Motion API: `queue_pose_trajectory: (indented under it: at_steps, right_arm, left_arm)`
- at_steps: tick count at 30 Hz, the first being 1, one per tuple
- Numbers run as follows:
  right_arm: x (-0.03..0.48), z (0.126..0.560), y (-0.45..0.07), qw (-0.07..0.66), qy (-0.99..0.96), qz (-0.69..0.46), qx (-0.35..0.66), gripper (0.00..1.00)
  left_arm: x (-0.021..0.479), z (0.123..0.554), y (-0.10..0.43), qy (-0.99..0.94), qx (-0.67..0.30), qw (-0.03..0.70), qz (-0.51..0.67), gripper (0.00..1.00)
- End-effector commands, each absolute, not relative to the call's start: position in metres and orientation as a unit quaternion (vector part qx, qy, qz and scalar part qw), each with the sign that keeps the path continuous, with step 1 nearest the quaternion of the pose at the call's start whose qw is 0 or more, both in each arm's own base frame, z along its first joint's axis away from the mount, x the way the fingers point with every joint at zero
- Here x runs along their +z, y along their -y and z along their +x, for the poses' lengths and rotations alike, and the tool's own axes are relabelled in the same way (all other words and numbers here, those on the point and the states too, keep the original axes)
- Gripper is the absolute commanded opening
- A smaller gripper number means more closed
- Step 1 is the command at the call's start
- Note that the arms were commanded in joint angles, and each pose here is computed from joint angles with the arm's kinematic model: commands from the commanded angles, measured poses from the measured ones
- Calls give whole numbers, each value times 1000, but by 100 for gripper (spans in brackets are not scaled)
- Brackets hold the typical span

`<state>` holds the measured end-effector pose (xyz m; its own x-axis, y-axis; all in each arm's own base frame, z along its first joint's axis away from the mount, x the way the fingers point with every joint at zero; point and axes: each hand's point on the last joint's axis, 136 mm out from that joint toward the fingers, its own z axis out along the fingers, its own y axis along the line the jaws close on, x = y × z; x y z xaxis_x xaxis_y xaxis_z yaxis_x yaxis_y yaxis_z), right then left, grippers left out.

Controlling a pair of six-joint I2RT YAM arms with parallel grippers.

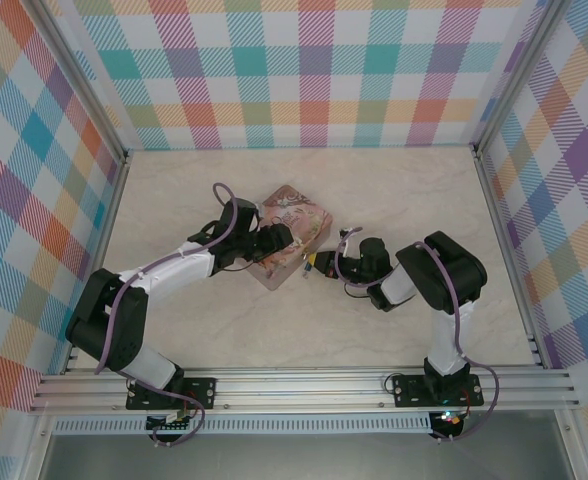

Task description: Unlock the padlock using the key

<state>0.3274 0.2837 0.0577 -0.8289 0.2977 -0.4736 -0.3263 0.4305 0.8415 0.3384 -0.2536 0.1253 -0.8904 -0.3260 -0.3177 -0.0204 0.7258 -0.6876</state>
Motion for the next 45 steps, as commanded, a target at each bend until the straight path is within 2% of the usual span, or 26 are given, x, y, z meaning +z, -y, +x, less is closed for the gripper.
queue_pose_trajectory:
  at_steps: [1,17,25,34,45]
  right_arm:
    - [93,346,-280,342,-759,14,554,0]
    - [116,372,-279,357,-742,68,563,0]
    - [116,373,-268,372,-756,69,534,0]
    - [111,348,-242,376,-797,46,470,0]
    - [117,281,-200,297,-901,-66,308,0]
  left_arm:
    - [87,309,246,-929,-319,151,-109,61]
    - [83,307,243,-931,-312,150,-111,61]
    - [86,307,237,-933,-303,161,-113,62]
    - [94,315,224,-935,-288,174,-115,64]
    - [111,344,204,-929,-290,197,-121,68]
